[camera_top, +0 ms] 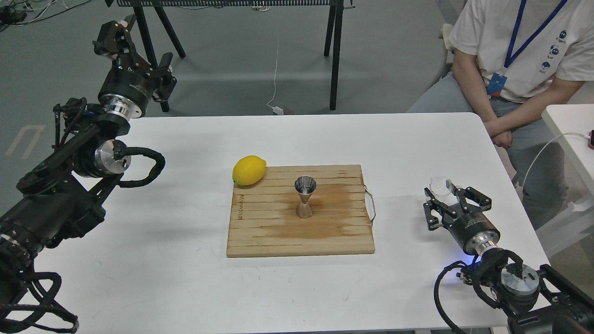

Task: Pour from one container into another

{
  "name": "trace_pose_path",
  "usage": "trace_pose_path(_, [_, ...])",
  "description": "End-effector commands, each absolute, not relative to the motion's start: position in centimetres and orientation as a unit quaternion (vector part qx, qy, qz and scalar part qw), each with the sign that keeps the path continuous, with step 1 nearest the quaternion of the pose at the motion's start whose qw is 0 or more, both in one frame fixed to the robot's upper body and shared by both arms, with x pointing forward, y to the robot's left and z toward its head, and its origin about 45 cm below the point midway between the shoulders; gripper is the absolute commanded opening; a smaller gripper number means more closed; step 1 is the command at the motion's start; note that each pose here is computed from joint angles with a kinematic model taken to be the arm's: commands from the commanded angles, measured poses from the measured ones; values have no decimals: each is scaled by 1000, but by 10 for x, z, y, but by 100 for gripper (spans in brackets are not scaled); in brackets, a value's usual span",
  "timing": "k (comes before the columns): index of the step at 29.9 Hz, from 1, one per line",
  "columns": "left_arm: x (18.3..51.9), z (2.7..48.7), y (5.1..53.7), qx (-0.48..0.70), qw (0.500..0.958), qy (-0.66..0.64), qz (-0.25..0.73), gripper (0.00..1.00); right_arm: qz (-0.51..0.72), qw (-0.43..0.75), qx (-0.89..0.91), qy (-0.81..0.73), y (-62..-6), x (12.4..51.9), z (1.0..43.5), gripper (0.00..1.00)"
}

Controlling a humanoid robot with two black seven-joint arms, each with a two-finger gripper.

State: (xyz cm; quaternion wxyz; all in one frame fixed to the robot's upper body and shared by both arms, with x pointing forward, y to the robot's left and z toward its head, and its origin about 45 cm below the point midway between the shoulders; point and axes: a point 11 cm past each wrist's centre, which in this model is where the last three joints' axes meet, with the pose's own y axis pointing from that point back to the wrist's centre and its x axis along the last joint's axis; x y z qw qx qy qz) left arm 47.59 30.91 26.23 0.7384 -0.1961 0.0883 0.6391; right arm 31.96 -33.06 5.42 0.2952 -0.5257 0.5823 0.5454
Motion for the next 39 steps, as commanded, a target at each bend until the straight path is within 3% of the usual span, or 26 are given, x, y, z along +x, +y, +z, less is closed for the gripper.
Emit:
trace_pose_path(1, [476, 261, 307, -192, 740, 89, 638, 100, 551, 305, -516, 581, -325, 321, 51, 31])
trace_pose_path(18, [480, 269, 303, -190, 745, 79, 634, 100, 562, 298, -493, 593, -332, 309, 33, 32])
trace_pose_path(22, [480, 270, 302, -191, 746, 79, 633, 100, 564, 293, -482, 603, -336, 307, 27, 39])
trace_pose_path(27, [481, 274, 302, -191, 747, 75, 632, 100, 563, 296, -481, 603, -337, 307, 27, 40])
trace_pose_path(34, [481, 277, 307, -192, 747, 71, 633, 100, 565, 296, -483, 600, -334, 309, 29, 54])
trace_pose_path(39, [481, 276, 304, -192, 748, 72, 632, 100, 565, 297, -484, 598, -334, 309, 30, 70])
